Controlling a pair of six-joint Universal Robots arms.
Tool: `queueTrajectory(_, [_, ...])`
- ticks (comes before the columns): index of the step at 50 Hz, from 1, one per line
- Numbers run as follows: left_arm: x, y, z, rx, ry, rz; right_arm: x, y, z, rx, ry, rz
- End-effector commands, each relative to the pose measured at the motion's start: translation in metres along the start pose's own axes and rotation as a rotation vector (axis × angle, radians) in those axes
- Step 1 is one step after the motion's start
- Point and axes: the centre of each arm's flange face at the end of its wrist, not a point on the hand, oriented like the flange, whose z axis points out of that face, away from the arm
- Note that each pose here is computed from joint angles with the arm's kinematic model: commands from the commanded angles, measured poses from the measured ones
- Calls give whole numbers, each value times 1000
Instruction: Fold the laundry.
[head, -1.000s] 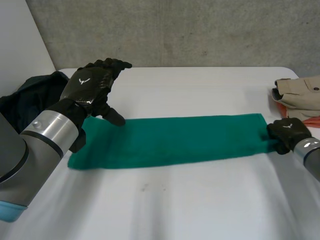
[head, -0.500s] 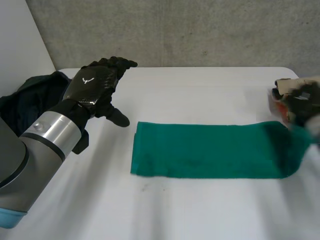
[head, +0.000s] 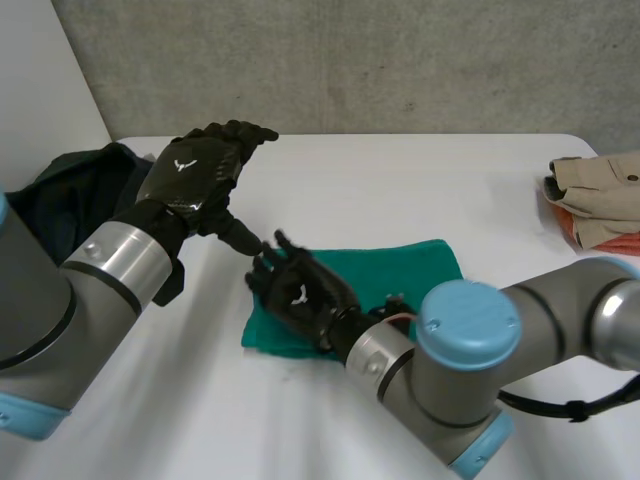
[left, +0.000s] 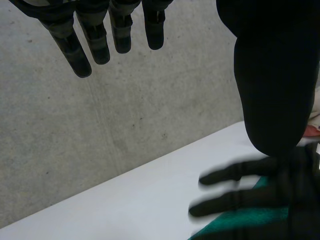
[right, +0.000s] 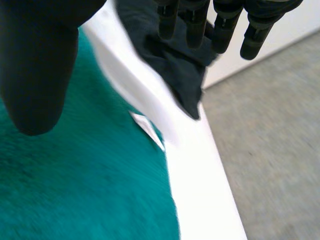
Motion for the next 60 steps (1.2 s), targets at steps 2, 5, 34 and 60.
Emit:
queueTrajectory(2, [10, 6, 15, -7, 33, 71, 73, 21, -35, -192, 199, 285])
queueTrajectory(5, [25, 11, 17, -17, 69, 88, 76, 41, -51, -320, 189, 423])
queueTrajectory(34, [38, 7, 3, -14, 104, 94, 91, 27, -41, -281, 281, 68])
queueTrajectory(60, [31, 13, 28, -20, 74, 39, 126, 14, -52, -139, 309, 689])
